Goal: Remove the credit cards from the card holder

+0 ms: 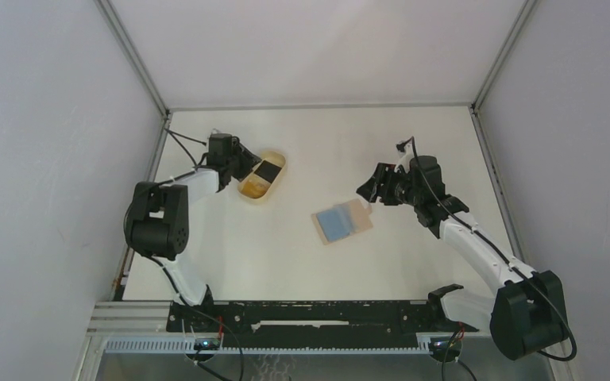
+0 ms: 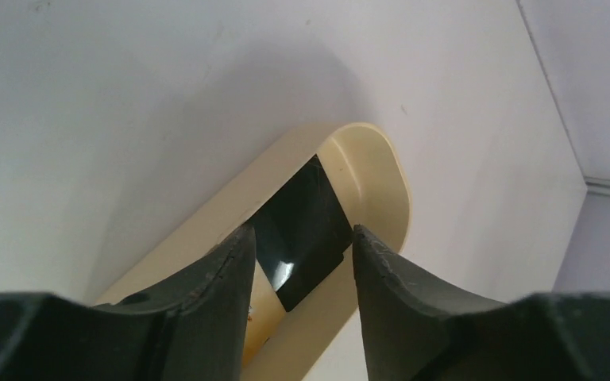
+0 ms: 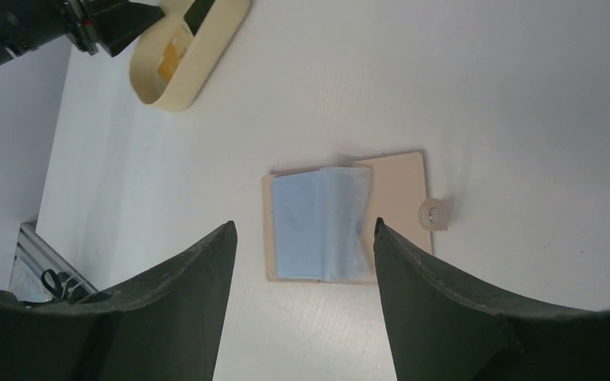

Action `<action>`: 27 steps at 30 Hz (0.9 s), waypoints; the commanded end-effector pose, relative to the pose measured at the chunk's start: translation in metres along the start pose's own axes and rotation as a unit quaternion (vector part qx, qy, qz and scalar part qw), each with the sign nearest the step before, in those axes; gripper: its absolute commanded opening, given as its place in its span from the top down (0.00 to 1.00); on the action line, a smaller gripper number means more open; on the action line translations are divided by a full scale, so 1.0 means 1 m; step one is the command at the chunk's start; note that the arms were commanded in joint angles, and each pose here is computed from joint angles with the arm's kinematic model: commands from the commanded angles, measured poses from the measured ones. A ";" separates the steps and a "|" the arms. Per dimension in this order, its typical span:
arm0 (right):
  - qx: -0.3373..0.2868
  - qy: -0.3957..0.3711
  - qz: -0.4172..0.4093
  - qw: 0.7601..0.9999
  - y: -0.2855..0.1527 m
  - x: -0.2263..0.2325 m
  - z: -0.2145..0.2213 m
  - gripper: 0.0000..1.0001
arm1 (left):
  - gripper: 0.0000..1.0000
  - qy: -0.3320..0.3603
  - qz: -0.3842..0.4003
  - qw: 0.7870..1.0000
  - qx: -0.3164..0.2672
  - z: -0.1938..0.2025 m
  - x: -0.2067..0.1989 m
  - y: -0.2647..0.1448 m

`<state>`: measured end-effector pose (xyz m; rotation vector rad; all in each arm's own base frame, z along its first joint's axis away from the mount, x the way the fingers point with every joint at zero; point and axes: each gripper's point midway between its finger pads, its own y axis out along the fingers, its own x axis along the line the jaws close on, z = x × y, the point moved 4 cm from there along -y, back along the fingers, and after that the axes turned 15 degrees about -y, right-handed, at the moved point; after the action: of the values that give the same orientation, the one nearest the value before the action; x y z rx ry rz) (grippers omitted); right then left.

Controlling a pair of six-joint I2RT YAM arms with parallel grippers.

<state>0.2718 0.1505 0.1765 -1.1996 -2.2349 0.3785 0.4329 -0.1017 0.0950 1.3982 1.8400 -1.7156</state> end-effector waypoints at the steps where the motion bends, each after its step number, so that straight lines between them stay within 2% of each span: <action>1: 0.016 0.009 0.044 0.999 0.006 -0.014 0.000 0.28 | 0.39 0.042 0.021 0.998 -0.033 -0.015 -0.027 -0.017; 2: 0.028 0.018 0.060 0.998 0.008 -0.019 0.005 0.28 | 0.33 0.051 0.027 0.998 -0.036 -0.018 -0.034 -0.023; 5: 0.057 0.017 0.103 0.993 0.016 -0.028 0.021 0.29 | 0.26 0.081 0.035 0.994 -0.065 -0.029 -0.053 -0.047; 10: 0.097 -0.029 0.176 0.979 0.033 -0.037 0.036 0.30 | 0.22 0.121 0.065 0.988 -0.072 -0.023 -0.084 -0.085; 14: 0.132 -0.042 0.195 0.971 0.053 -0.039 0.049 0.31 | 0.21 0.143 0.090 0.984 -0.051 0.005 -0.093 -0.108; 18: 0.145 -0.041 0.202 0.968 0.067 -0.043 0.052 0.32 | 0.21 0.156 0.081 0.984 0.000 0.052 -0.071 -0.111; 24: 0.158 -0.033 0.210 0.964 0.075 -0.050 0.059 0.37 | 0.23 0.173 0.039 0.980 0.091 0.134 -0.012 -0.097; 27: 0.160 -0.030 0.206 0.965 0.079 -0.050 0.061 0.45 | 0.24 0.192 0.022 0.972 0.134 0.178 0.011 -0.093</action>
<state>0.2930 0.1496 0.0605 -1.4368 -1.8341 0.9674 0.3115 -0.2076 0.1304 1.9487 1.8113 -1.7147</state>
